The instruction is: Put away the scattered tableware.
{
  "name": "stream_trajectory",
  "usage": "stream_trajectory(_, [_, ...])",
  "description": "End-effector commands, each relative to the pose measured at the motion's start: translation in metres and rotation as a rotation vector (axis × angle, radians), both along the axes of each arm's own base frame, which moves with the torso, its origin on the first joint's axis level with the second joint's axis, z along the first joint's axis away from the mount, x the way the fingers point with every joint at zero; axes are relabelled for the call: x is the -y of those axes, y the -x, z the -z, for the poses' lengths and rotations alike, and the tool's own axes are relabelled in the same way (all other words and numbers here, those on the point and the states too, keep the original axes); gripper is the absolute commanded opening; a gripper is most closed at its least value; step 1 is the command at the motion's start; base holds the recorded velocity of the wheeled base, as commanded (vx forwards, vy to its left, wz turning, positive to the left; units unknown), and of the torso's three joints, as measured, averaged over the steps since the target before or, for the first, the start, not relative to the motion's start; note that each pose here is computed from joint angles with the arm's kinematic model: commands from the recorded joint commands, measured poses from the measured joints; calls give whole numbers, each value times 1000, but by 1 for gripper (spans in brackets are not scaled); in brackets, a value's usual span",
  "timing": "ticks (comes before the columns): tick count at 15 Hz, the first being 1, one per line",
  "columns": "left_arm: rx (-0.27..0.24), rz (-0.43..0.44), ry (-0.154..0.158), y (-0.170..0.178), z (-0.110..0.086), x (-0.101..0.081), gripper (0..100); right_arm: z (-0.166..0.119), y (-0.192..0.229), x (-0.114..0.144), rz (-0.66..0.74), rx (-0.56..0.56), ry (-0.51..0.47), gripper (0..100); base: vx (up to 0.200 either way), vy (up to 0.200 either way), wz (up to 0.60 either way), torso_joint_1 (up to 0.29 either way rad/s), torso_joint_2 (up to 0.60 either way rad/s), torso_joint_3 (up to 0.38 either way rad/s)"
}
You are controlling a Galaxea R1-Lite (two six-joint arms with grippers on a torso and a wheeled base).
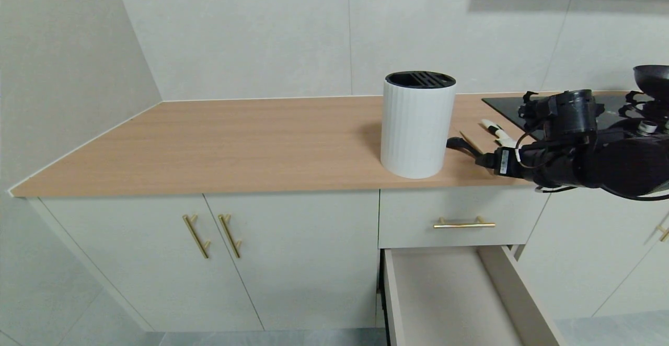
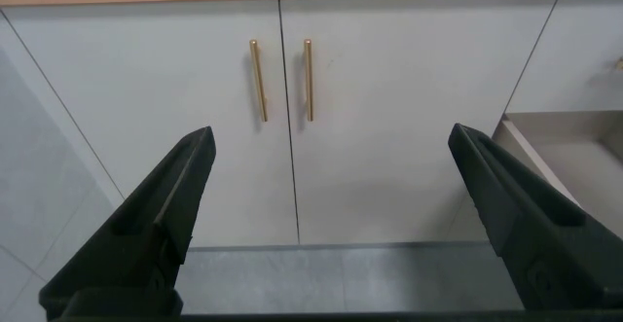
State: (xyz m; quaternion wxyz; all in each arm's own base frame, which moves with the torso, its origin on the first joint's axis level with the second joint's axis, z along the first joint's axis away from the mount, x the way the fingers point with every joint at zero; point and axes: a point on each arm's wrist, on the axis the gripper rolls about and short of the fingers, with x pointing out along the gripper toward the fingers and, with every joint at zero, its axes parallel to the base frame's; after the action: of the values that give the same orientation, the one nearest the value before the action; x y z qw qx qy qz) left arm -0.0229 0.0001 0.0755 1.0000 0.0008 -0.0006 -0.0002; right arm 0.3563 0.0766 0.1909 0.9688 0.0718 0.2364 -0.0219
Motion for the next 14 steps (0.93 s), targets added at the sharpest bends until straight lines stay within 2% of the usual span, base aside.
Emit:
stream_trajectory(1, [-1, 0, 0, 0, 0, 0, 100, 10, -7, 2, 9, -21, 5, 100, 0, 0, 0, 0, 0, 0])
stream_trajectory(11, [-1, 0, 0, 0, 0, 0, 100, 23, -19, 7, 38, -38, 12, 100, 0, 0, 0, 0, 0, 0])
stream_trajectory(12, [-1, 0, 0, 0, 0, 0, 100, 24, -21, 7, 45, -26, 13, 0, 0, 0, 0, 0, 0, 0])
stream_trajectory(14, [-1, 0, 0, 0, 0, 0, 100, 29, -26, 6, 66, -5, 22, 0, 0, 0, 0, 0, 0, 0])
